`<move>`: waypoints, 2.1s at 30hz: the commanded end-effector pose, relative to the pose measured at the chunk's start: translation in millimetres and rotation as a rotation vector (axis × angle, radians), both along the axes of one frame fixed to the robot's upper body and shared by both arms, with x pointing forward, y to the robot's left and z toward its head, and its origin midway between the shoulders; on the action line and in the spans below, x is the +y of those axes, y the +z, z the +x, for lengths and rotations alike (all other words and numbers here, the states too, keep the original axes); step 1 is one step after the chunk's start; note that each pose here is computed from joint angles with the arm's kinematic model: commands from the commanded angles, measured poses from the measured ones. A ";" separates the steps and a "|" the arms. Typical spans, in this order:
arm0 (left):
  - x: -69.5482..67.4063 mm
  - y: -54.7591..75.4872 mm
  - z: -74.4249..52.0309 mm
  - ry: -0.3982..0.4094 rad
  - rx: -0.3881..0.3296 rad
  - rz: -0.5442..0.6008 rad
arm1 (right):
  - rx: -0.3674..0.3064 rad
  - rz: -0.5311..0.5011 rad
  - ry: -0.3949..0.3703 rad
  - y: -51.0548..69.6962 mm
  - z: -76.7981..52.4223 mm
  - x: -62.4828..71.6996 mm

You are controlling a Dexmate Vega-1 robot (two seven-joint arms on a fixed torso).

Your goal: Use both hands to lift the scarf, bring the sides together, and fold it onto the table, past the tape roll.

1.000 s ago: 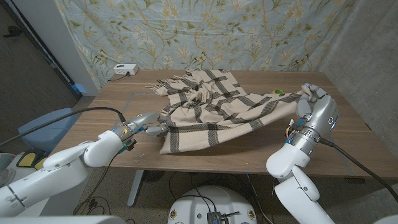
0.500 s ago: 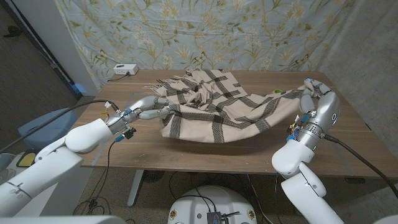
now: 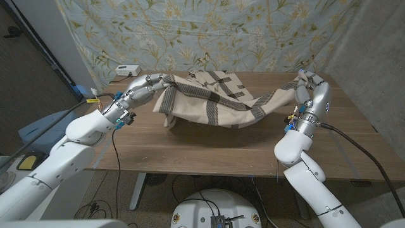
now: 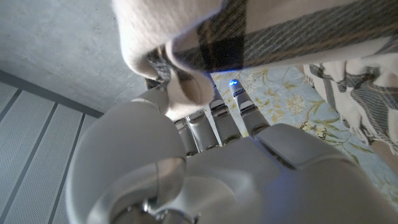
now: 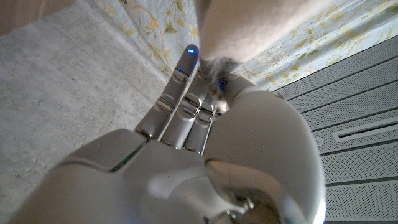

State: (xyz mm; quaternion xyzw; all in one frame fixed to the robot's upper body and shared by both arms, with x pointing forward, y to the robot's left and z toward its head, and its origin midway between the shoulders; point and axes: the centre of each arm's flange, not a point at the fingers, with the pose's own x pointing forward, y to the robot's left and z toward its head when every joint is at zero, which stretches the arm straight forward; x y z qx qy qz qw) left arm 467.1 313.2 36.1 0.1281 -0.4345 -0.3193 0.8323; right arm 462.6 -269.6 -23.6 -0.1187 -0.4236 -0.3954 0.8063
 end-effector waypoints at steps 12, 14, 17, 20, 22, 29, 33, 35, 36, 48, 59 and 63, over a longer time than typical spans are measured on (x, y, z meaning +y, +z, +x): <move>28.8 29.7 -23.5 0.199 -0.109 -0.163 | -0.105 -0.003 0.156 85.9 79.1 15.9; 31.9 30.2 -24.1 0.231 -0.110 -0.176 | -0.104 -0.009 0.156 91.9 84.0 17.3; 36.1 31.6 -23.3 0.262 -0.103 -0.195 | -0.103 -0.019 0.154 101.0 90.7 19.2; 40.2 35.3 -21.7 0.317 -0.100 -0.202 | -0.102 -0.024 0.153 110.7 97.3 21.3; 42.6 38.4 -20.1 0.355 -0.100 -0.206 | -0.099 -0.031 0.154 116.4 101.7 22.8; 48.8 52.4 -15.6 0.539 -0.130 -0.194 | -0.082 -0.053 0.154 132.3 116.6 28.6; 48.2 61.2 -12.3 0.664 -0.164 -0.169 | -0.075 -0.055 0.155 142.2 125.2 32.1; 47.3 65.1 -9.5 0.702 -0.175 -0.161 | -0.071 -0.064 0.157 147.2 129.6 33.8; 46.9 67.0 -8.2 0.720 -0.181 -0.158 | -0.070 -0.064 0.159 149.6 131.7 34.6; 46.2 86.3 0.0 1.042 -0.284 -0.133 | -0.052 -0.091 0.154 175.0 157.7 44.2; 37.9 99.9 8.9 1.300 -0.368 -0.092 | -0.009 -0.119 0.138 195.2 187.5 53.5; 35.9 104.3 14.8 1.365 -0.386 -0.080 | 0.009 -0.139 0.134 202.9 198.1 57.8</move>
